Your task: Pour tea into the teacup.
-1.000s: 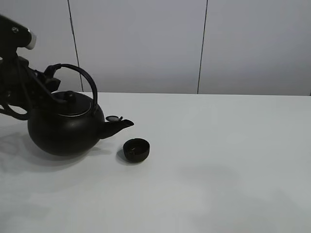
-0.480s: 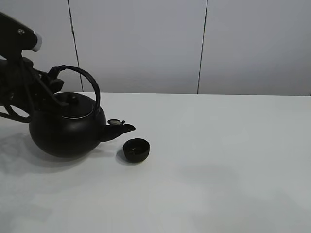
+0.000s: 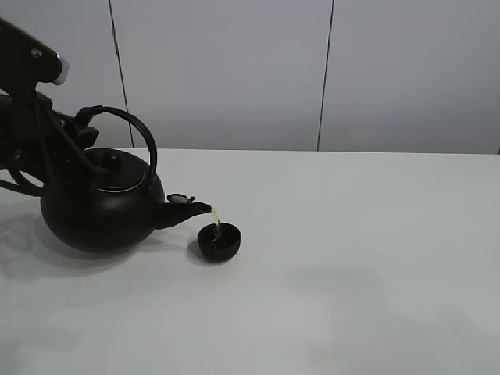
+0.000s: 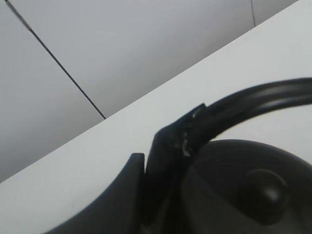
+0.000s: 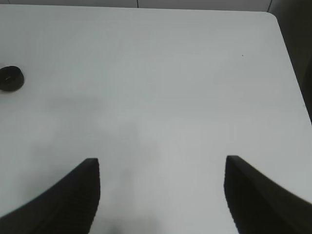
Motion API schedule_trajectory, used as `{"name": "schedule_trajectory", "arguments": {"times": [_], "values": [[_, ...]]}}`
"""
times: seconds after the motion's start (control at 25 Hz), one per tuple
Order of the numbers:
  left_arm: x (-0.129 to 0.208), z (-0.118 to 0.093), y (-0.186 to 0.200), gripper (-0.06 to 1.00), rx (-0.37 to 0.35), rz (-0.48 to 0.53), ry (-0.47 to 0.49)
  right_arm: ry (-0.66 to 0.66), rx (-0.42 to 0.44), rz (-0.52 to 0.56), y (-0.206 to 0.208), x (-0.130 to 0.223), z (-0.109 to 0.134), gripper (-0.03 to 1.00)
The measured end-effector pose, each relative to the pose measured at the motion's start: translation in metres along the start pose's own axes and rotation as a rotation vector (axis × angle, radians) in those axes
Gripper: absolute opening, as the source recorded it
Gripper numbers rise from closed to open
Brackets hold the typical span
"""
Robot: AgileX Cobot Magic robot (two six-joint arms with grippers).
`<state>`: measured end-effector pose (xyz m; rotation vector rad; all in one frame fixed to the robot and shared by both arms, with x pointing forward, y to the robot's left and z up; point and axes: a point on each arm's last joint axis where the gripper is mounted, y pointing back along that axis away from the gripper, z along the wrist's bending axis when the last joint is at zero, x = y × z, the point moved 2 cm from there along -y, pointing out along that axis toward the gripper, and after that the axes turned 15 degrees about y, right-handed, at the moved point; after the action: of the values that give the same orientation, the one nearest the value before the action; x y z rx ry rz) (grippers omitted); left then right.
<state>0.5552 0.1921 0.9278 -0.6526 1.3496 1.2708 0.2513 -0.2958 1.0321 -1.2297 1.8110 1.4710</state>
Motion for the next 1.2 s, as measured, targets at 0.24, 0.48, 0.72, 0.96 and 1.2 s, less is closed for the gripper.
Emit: {"name": "schedule_trajectory", "arguments": {"times": [0.24,0.48,0.72,0.96,1.2], "values": [[-0.0036,0.0012,-0.0030,0.11,-0.006,0.003,-0.031,0.000,0.000,0.000,0.0000,0.0000,0.0000,0.49],[-0.0036,0.0012,-0.0030,0.11,-0.006,0.003,-0.046,0.000,0.000,0.000,0.0000,0.0000,0.0000,0.49],[-0.0036,0.0011,-0.0030,0.11,-0.005,0.004,-0.067,0.000,0.000,0.000,0.0000,0.0000,0.0000,0.49],[-0.0022,0.0008,-0.0030,0.11,-0.002,0.016,-0.075,0.000,0.000,0.000,0.0000,0.0000,0.0000,0.49],[-0.0012,0.0006,-0.0029,0.11,0.001,0.024,-0.074,0.000,0.000,0.000,0.0000,0.0000,0.0000,0.49]]}}
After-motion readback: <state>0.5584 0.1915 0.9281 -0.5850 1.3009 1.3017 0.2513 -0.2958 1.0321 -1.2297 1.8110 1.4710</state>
